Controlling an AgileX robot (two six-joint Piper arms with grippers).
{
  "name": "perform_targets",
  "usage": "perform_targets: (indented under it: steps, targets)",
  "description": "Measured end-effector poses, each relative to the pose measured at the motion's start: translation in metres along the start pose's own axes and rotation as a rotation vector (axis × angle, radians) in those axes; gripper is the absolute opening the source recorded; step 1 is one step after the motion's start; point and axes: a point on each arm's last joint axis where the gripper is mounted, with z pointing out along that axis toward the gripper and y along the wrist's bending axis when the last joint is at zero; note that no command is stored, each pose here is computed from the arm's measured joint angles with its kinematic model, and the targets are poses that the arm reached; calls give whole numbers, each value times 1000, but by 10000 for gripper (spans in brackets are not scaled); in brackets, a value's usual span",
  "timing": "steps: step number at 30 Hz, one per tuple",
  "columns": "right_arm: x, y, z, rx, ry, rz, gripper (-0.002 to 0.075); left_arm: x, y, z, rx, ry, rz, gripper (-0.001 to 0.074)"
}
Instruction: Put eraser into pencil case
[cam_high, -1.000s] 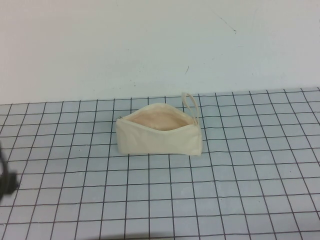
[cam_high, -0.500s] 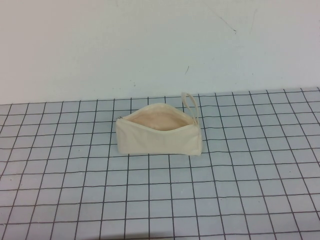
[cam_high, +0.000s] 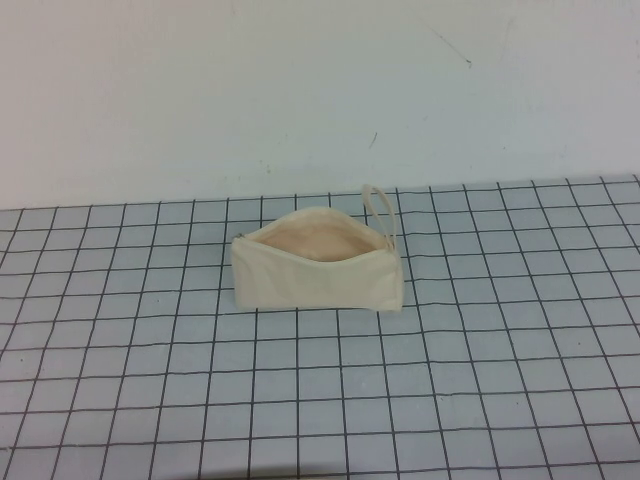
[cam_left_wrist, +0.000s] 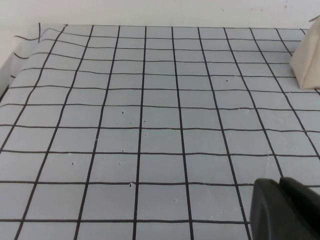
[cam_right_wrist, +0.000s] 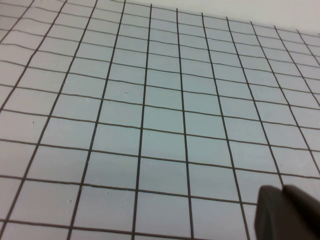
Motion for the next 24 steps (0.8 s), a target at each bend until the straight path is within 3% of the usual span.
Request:
perform_targets:
  steps: [10, 24]
  targets:
    - [0, 0, 0, 0, 0, 0, -1, 0, 4, 0, -76, -4, -22, -1]
    - [0, 0, 0, 0, 0, 0, -1, 0, 2, 0, -44, -1, -13, -1]
